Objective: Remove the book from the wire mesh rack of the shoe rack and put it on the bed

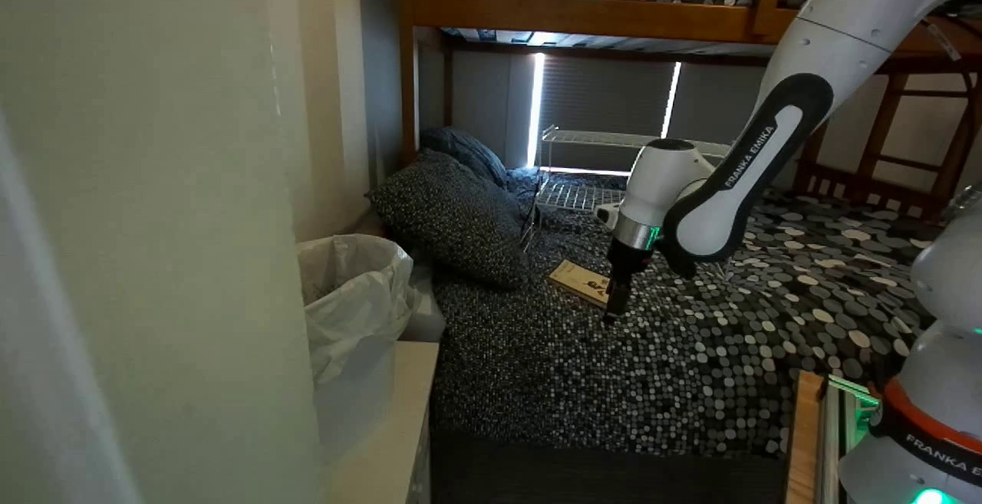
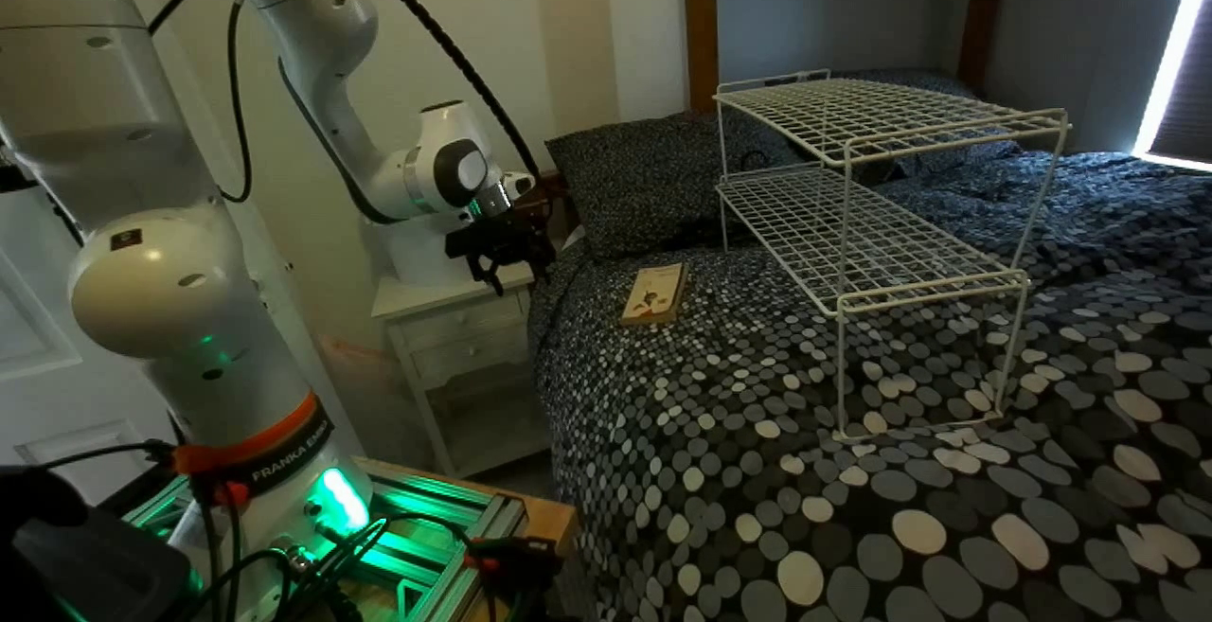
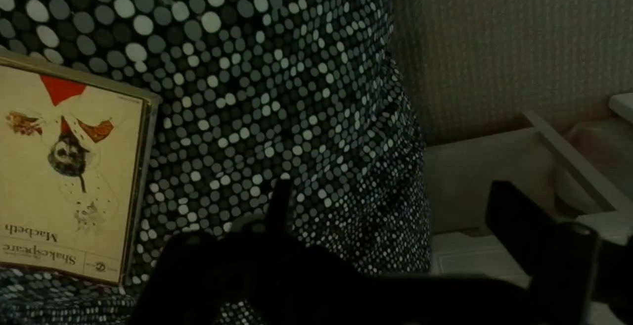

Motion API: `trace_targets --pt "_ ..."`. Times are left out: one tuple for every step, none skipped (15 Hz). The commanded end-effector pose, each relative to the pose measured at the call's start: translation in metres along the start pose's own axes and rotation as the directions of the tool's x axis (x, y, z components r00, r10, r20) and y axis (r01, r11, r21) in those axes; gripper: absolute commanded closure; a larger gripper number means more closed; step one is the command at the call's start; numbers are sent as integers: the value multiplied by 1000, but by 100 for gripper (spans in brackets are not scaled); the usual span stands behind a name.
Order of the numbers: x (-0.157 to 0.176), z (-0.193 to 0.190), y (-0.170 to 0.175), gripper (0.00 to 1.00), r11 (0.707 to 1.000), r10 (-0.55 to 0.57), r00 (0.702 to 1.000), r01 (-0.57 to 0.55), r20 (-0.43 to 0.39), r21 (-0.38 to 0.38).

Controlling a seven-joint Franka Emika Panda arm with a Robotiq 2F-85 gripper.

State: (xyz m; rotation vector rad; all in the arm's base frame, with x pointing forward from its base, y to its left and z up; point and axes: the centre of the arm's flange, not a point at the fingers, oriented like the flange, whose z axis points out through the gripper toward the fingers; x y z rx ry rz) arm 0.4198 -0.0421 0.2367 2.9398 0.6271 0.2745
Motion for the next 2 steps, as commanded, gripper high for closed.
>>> trace_targets --pt "0 0 1 0 1000 2 1000 -2 1 -2" --pt "1 0 2 0 1000 2 1000 -2 0 -4"
